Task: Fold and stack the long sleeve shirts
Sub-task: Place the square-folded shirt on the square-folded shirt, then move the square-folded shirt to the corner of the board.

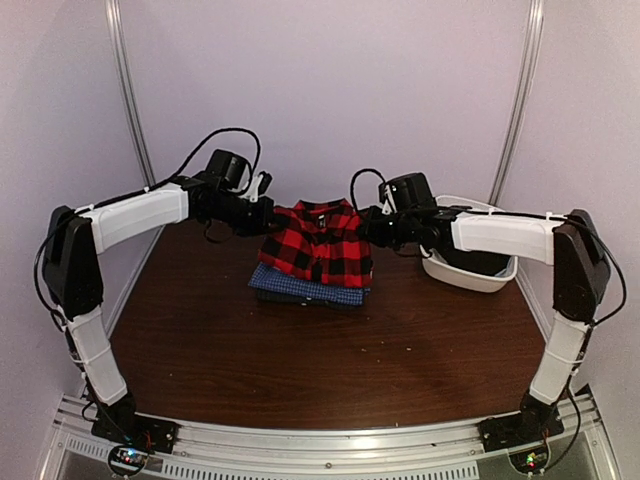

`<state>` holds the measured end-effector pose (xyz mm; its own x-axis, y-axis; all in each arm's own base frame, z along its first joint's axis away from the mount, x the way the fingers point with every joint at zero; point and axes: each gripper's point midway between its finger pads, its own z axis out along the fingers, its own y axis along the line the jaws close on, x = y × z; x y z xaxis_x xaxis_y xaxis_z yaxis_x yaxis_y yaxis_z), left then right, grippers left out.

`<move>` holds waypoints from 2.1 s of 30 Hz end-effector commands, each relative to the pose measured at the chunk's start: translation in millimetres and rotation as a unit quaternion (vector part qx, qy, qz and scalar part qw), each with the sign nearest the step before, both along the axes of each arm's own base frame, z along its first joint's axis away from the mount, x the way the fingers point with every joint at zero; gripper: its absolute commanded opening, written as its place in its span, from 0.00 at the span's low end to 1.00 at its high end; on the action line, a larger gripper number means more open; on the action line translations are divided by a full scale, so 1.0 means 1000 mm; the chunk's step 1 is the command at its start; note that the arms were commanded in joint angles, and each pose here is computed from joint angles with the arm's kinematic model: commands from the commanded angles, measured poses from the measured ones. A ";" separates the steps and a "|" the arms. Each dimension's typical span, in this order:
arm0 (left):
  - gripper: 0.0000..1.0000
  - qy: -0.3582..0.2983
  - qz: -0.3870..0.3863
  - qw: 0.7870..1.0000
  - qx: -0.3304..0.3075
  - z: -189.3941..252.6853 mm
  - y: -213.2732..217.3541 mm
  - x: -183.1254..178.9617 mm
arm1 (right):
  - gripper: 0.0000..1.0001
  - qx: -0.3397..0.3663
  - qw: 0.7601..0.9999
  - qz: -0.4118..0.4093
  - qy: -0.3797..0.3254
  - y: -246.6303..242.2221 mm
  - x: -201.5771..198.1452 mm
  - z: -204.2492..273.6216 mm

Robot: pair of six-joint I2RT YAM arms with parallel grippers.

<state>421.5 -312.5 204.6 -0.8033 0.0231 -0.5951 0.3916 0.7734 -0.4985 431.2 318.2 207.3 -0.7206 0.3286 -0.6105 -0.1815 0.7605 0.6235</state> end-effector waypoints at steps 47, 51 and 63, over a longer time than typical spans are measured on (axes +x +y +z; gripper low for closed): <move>0.89 0.004 0.154 0.987 0.050 -0.050 0.100 0.008 | 0.99 -0.165 0.978 0.120 -0.053 0.046 -0.044 0.000; 0.96 -0.001 0.172 0.984 0.045 -0.045 0.115 -0.010 | 1.00 -0.147 0.973 0.170 -0.058 0.088 -0.074 0.002; 0.98 -0.048 0.282 0.956 0.063 -0.016 0.186 -0.047 | 1.00 -0.089 0.941 0.327 -0.027 0.206 -0.146 -0.036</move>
